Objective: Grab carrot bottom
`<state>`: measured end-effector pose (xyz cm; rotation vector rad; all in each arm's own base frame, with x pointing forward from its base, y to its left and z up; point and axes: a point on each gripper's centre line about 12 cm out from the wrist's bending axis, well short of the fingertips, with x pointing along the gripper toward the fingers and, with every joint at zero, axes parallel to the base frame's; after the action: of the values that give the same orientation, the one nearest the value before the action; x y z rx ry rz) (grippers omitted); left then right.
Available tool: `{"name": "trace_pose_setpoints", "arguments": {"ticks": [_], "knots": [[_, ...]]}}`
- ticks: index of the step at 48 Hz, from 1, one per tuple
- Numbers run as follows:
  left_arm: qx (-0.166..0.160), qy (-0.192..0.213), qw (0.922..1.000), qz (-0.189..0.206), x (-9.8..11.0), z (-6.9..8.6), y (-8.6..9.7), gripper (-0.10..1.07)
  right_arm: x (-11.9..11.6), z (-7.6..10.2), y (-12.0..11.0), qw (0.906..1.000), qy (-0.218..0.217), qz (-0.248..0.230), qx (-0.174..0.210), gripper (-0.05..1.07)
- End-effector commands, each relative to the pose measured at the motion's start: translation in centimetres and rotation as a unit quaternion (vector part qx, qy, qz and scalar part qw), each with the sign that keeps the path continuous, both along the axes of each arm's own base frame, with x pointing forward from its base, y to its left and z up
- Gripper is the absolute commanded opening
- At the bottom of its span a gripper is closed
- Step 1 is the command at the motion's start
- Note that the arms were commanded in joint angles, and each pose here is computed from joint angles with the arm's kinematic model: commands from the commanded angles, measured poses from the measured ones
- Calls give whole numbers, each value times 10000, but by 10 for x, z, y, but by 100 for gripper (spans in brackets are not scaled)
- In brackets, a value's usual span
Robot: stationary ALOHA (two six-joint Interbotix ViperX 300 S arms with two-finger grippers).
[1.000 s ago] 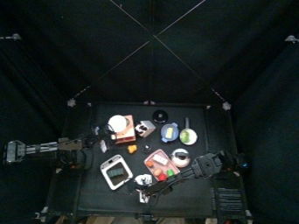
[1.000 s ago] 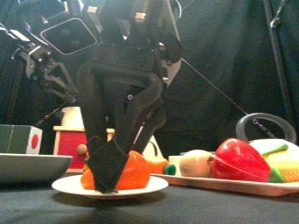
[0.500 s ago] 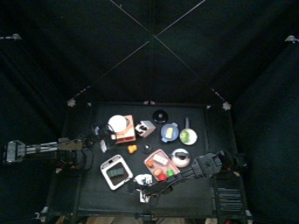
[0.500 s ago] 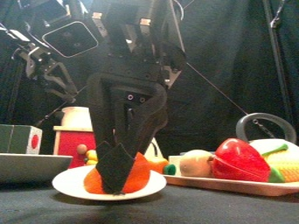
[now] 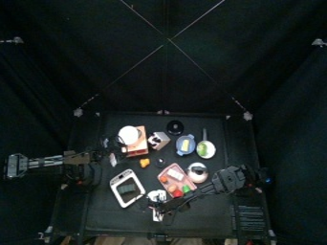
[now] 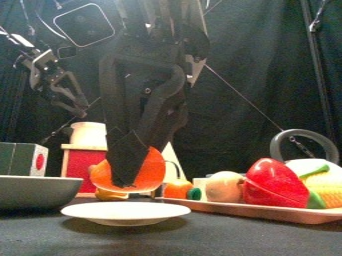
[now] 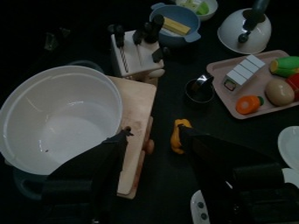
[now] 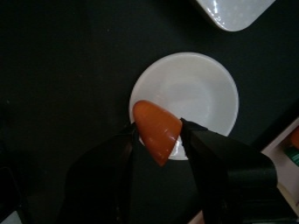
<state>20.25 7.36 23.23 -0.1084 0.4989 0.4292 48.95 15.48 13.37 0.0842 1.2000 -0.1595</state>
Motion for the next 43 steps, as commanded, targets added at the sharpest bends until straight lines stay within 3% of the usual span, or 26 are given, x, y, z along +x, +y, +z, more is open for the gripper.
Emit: {"name": "trace_pose_setpoints", "arguments": {"ticks": [1,43], "knots": [[17,-72,10000,7,2,5,1,87,2,35,-2,9993,-342,-29,119,73],[2,-69,10000,5,2,4,1,87,3,31,-3,9995,-295,-54,115,73]]}}
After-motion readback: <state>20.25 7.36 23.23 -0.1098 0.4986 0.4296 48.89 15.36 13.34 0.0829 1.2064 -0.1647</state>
